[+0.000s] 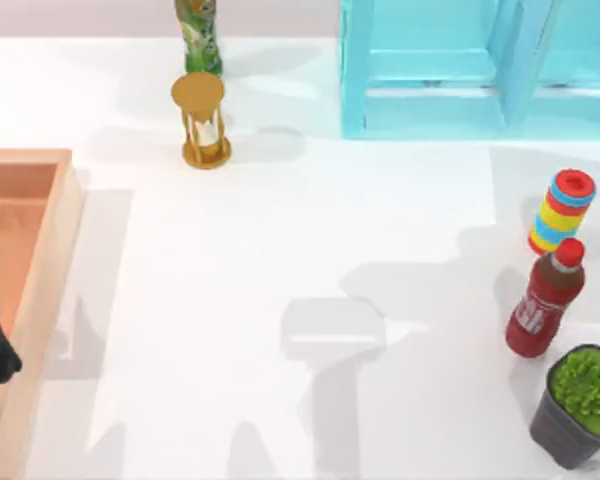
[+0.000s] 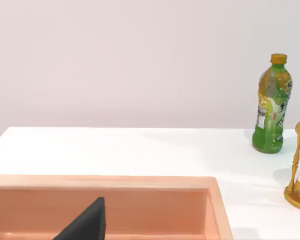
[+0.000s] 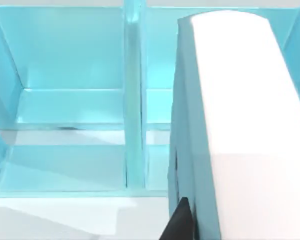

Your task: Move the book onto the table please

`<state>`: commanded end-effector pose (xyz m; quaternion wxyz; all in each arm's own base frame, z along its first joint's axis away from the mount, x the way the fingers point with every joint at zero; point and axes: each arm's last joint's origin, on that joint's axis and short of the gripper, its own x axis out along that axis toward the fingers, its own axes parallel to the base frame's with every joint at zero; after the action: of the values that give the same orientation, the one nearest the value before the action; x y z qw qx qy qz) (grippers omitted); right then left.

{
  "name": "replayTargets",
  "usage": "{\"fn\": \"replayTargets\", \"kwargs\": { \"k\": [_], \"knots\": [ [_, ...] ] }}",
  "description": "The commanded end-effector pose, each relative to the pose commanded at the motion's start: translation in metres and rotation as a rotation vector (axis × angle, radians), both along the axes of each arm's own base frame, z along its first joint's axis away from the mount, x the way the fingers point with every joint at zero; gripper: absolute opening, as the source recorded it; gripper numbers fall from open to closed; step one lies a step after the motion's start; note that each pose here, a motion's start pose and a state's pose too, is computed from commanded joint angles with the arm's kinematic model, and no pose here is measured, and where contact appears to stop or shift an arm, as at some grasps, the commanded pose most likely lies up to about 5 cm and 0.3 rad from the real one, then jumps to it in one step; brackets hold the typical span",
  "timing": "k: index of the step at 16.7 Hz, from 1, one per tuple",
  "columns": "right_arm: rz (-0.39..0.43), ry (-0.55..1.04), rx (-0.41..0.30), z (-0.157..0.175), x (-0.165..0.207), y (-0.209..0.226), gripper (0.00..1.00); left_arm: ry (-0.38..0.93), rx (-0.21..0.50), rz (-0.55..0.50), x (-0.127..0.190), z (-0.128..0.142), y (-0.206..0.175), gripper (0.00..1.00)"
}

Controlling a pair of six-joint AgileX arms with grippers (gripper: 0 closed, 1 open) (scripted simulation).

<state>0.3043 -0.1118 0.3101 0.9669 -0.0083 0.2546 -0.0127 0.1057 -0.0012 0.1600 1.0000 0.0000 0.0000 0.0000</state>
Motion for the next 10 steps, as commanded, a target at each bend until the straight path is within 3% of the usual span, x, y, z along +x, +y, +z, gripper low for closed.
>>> {"fn": "replayTargets", "kwargs": {
  "k": [2, 4, 6, 10],
  "knots": [
    [0.023, 0.083, -0.052, -0.004, 0.018, 0.036, 0.00, 0.000, 0.000, 0.000, 0.000, 0.000, 0.000, 1.00],
    [0.056, 0.171, -0.150, -0.010, 0.033, 0.086, 0.00, 0.000, 0.000, 0.000, 0.000, 0.000, 0.000, 1.00],
    [0.096, 0.236, -0.297, -0.016, 0.042, 0.148, 0.00, 0.000, 0.000, 0.000, 0.000, 0.000, 0.000, 1.00],
    [0.183, 0.239, -0.669, -0.029, 0.024, 0.289, 0.00, 0.000, 0.000, 0.000, 0.000, 0.000, 0.000, 1.00]
  ]
}}
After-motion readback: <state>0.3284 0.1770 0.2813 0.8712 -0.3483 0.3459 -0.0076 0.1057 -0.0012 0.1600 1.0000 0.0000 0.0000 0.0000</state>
